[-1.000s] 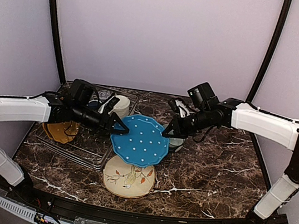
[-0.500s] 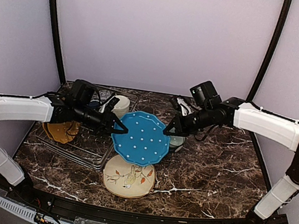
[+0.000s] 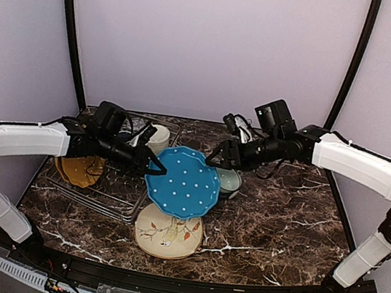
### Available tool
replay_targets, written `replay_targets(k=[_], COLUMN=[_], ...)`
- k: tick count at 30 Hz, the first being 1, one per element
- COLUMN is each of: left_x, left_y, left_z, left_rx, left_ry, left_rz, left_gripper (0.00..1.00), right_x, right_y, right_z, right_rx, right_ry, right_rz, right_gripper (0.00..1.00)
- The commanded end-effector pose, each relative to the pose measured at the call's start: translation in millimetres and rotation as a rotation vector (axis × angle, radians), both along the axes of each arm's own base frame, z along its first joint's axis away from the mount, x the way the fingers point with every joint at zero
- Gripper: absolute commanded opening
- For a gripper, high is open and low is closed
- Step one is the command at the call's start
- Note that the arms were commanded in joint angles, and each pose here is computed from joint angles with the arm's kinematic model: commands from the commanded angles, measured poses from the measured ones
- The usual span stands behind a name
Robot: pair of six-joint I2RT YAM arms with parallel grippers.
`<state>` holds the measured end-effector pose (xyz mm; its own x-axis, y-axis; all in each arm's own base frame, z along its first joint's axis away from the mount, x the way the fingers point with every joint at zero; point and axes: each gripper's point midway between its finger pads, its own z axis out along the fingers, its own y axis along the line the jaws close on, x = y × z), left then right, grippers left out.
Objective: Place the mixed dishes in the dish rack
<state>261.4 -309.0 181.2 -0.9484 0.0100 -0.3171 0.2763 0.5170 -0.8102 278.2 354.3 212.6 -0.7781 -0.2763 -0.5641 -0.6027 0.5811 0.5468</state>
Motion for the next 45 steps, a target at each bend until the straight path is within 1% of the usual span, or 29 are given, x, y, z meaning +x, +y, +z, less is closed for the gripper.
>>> replay_targets(k=[1, 5, 6, 7, 8, 9, 10, 11, 12, 13, 14, 15, 16, 17, 21, 25, 29, 37, 45], left_x=[5.0, 16.0, 22.4, 22.2, 27.1, 26.3, 30.5, 29.2, 32.3, 33.8, 35.0, 34.6, 34.9, 34.3, 31.6, 29.7, 29.7, 33.3, 40.4], left_y=[5.1, 38.6, 51.4, 61.4, 74.9, 84.4, 98.7, 108.4, 121.9, 139.0, 147.5, 163.2, 170.3, 184.1, 217.2, 236.0, 247.2, 258.4, 260.4], left_z=[75.6, 95.6, 101.9, 105.9, 111.7, 116.9, 121.8, 125.8, 131.0, 135.3, 141.7, 140.5, 144.5, 143.0, 143.7, 142.0, 135.1, 118.0, 99.1], left_rx=[-0.057, 0.068, 0.111, 0.164, 0.222, 0.273, 0.334, 0.388, 0.444, 0.524, 0.565, 0.638, 0.676, 0.743, 0.910, 1.001, 1.061, 1.127, 1.157], left_ry=[-0.224, -0.337, -0.378, -0.406, -0.448, -0.477, -0.514, -0.539, -0.569, -0.598, -0.626, -0.627, -0.646, -0.643, -0.642, -0.632, -0.604, -0.563, -0.533], left_rz=[-0.022, 0.061, 0.112, 0.117, 0.168, 0.172, 0.223, 0.228, 0.275, 0.316, 0.333, 0.370, 0.381, 0.411, 0.466, 0.491, 0.494, 0.489, 0.471], left_gripper=[0.01, 0.01, 0.01, 0.01, 0.01, 0.01, 0.01, 0.01, 0.01, 0.01, 0.01, 0.01, 0.01, 0.01, 0.01, 0.01, 0.01, 0.01, 0.01], right_x=[3.5, 5.4, 5.3, 5.6, 5.7, 5.9, 6.4, 7.0, 7.1, 7.6, 7.6, 8.2, 8.4, 8.4, 8.4, 7.9, 7.8, 7.7, 7.6], right_y=[-1.1, -5.4, -5.3, -4.9, -4.3, -3.7, -3.3, -2.8, -2.2, -1.5, -0.8, -0.5, -0.1, 0.1, 0.9, 1.3, 1.4, 1.6, 2.1], right_z=[37.1, 39.3, 38.4, 37.5, 36.0, 34.7, 33.1, 31.6, 31.2, 29.8, 29.3, 28.8, 28.1, 27.2, 23.7, 21.2, 18.6, 15.9, 12.3], right_rx=[0.054, 0.044, 0.043, 0.041, 0.040, 0.039, 0.036, 0.034, 0.035, 0.033, 0.034, 0.034, 0.034, 0.032, 0.029, 0.027, 0.024, 0.020, 0.015], right_ry=[-0.104, -0.125, -0.124, -0.122, -0.119, -0.115, -0.113, -0.110, -0.108, -0.104, -0.103, -0.101, -0.100, -0.098, -0.088, -0.084, -0.077, -0.074, -0.066], right_rz=[-0.006, -0.022, -0.022, -0.022, -0.019, -0.018, -0.018, -0.017, -0.017, -0.016, -0.014, -0.013, -0.013, -0.012, -0.011, -0.008, -0.008, -0.005, -0.003], right_gripper=[0.74, 0.76, 0.76, 0.76, 0.76, 0.76, 0.76, 0.76, 0.76, 0.76, 0.76, 0.76, 0.76, 0.76, 0.76, 0.76, 0.76, 0.76, 0.76])
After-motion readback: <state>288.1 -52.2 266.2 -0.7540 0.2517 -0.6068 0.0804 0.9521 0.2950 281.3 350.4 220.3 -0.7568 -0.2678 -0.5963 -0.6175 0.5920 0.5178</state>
